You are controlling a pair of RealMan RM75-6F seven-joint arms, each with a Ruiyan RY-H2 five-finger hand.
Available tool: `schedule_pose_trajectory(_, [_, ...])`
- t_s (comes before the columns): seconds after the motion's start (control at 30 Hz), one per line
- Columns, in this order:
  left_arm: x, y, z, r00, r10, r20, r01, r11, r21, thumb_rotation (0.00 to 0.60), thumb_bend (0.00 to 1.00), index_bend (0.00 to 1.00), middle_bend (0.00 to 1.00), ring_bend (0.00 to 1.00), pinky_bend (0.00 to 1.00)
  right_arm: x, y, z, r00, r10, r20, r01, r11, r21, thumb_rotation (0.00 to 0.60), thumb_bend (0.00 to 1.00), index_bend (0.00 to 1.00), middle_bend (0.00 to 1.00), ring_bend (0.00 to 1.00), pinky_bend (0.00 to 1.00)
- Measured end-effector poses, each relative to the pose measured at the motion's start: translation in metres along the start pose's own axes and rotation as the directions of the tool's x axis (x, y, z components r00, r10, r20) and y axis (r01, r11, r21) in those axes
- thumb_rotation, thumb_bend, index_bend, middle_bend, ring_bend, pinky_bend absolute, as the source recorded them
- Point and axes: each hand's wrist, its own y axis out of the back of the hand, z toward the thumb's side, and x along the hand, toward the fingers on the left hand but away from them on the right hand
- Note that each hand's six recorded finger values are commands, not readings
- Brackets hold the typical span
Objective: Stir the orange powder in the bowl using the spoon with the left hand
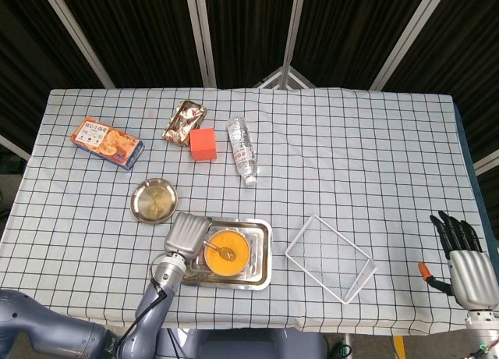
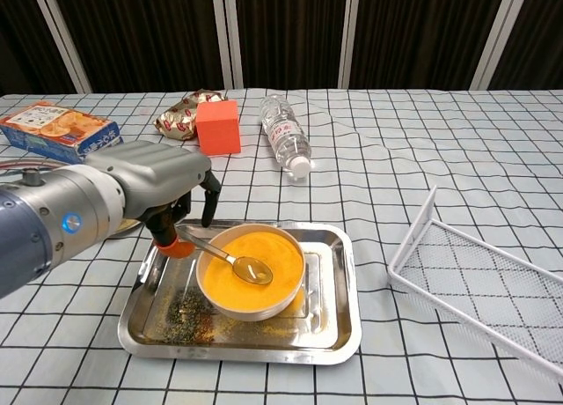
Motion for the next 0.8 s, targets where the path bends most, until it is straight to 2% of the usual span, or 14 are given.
schedule_pose_trajectory(0.8, [0.0014, -0.0025, 0.0053, 1.0, -0.02, 0.0, 0.02, 1.0, 0.009, 0.6, 0.47, 0.49, 0.86, 0.85, 0.91, -0.0002, -0.0003, 0.0, 1.0, 0.002, 0.003, -0.002, 1.0, -0.002, 0.6, 0.36, 0.0, 0.0, 0.0, 0.0])
